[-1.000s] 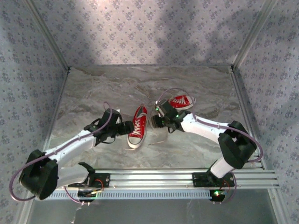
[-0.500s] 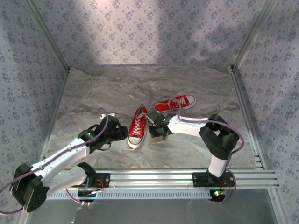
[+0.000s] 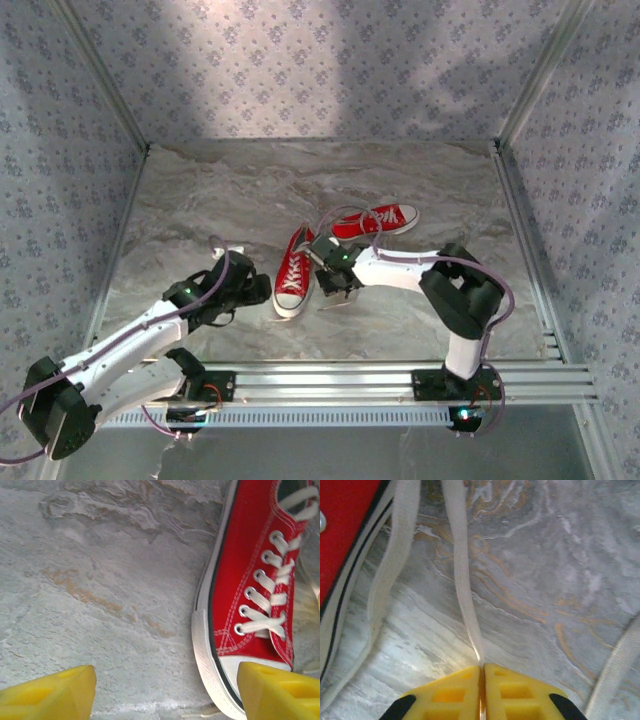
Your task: Tie the shoes
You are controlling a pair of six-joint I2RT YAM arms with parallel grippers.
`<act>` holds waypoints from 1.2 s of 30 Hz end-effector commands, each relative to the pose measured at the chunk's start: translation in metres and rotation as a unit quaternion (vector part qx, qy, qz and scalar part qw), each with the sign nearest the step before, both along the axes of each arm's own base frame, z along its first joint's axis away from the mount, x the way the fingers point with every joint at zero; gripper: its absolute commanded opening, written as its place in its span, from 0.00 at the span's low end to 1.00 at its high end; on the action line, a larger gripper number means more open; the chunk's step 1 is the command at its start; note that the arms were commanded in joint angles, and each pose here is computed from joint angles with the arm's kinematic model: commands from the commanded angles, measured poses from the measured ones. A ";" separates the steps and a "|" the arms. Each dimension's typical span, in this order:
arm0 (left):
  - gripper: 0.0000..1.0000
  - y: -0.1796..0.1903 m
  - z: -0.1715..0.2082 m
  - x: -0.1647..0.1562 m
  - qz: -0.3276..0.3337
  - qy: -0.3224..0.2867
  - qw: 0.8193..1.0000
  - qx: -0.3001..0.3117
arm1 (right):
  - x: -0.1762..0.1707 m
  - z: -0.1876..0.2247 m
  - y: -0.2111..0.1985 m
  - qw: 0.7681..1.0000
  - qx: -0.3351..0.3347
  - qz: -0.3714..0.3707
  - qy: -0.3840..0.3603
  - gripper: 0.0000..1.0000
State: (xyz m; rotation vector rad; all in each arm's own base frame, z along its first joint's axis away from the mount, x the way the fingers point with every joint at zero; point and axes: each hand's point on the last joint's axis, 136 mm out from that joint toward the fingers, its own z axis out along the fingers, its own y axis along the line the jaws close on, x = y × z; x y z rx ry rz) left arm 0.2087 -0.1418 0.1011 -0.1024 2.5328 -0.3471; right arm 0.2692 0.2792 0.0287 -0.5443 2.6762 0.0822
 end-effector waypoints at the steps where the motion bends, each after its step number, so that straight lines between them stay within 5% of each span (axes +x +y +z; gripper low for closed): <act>1: 0.75 -0.002 -0.003 -0.014 -0.017 0.005 1.000 0.015 | 0.007 0.042 -0.007 0.998 0.044 -0.026 -0.038 0.05; 8: 0.76 -0.020 -0.015 -0.037 -0.072 0.009 0.997 0.018 | 0.023 0.126 -0.013 0.979 0.171 -0.051 -0.095 0.00; 15: 0.77 -0.037 -0.032 -0.052 -0.125 0.022 0.992 0.019 | 0.031 0.166 -0.009 0.961 0.254 -0.039 -0.098 0.00; 20: 0.69 -0.047 -0.044 -0.057 -0.156 0.032 0.986 0.049 | 0.032 0.173 -0.015 0.958 0.264 -0.040 -0.101 0.00; 36: 0.69 -0.066 -0.072 -0.046 -0.199 0.041 0.973 0.113 | 0.024 0.165 -0.035 0.959 0.260 -0.052 -0.099 0.00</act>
